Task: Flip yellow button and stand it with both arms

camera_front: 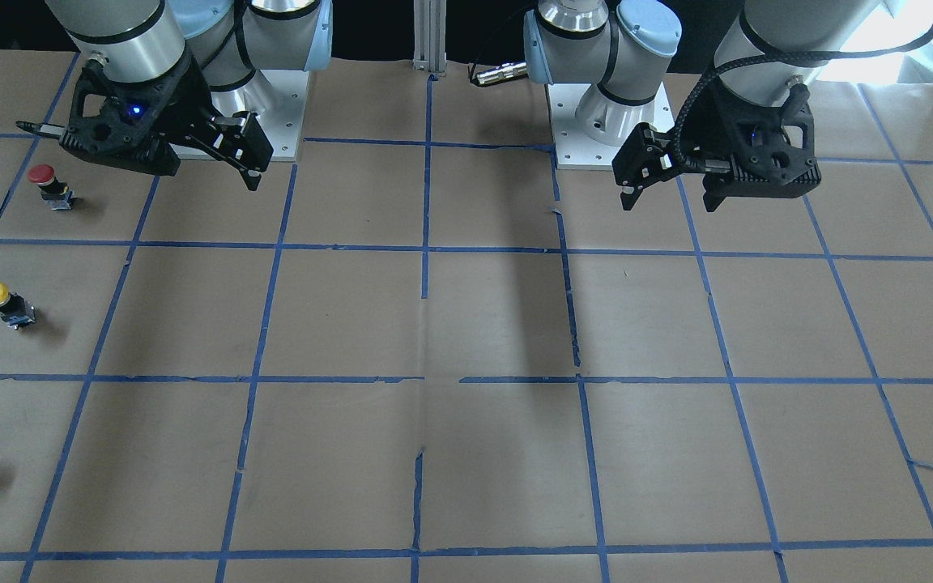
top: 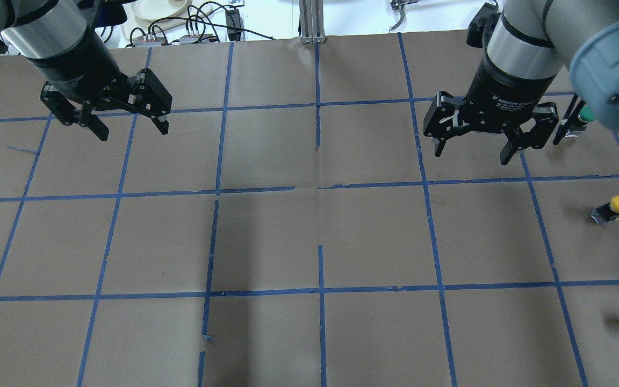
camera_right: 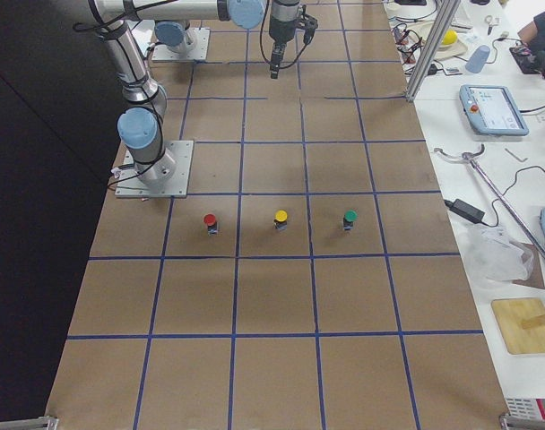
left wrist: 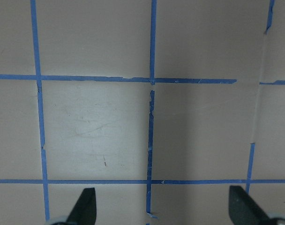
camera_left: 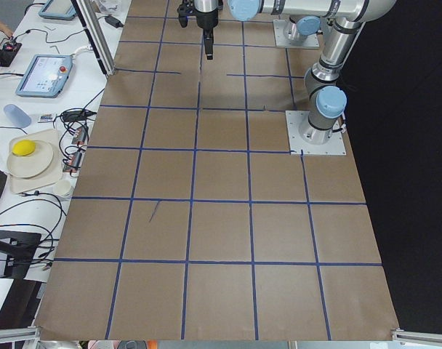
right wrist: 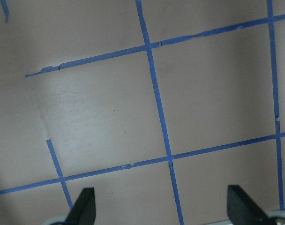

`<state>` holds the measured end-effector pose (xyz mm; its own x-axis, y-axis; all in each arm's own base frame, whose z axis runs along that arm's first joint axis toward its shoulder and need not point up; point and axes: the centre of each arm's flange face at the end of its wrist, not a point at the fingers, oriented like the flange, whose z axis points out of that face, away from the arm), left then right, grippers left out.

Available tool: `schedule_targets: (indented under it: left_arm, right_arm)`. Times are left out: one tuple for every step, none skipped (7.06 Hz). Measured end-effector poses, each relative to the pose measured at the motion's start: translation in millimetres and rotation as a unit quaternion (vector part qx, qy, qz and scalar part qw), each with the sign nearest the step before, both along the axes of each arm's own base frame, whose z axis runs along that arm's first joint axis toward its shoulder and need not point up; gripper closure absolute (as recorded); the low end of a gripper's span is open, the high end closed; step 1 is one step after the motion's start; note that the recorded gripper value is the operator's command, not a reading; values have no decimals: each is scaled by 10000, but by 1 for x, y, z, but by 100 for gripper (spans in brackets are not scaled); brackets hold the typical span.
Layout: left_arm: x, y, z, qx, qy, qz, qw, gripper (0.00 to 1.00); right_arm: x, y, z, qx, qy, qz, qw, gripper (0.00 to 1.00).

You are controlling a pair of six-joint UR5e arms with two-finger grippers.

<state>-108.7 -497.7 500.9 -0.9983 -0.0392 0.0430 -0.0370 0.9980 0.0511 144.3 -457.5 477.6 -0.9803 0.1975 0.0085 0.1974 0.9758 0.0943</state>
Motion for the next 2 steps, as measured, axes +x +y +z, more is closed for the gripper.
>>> schedule_targets:
  left_arm:
    - [0,1,-2,32,-97,-27,9999,0]
    - [0,1,-4,60,-213,-66,9997,0]
  right_arm:
    - [-1,1,2,-8,-14,-6,10000,0]
    - [-1,2,3,-22,-30,-9,10000,0]
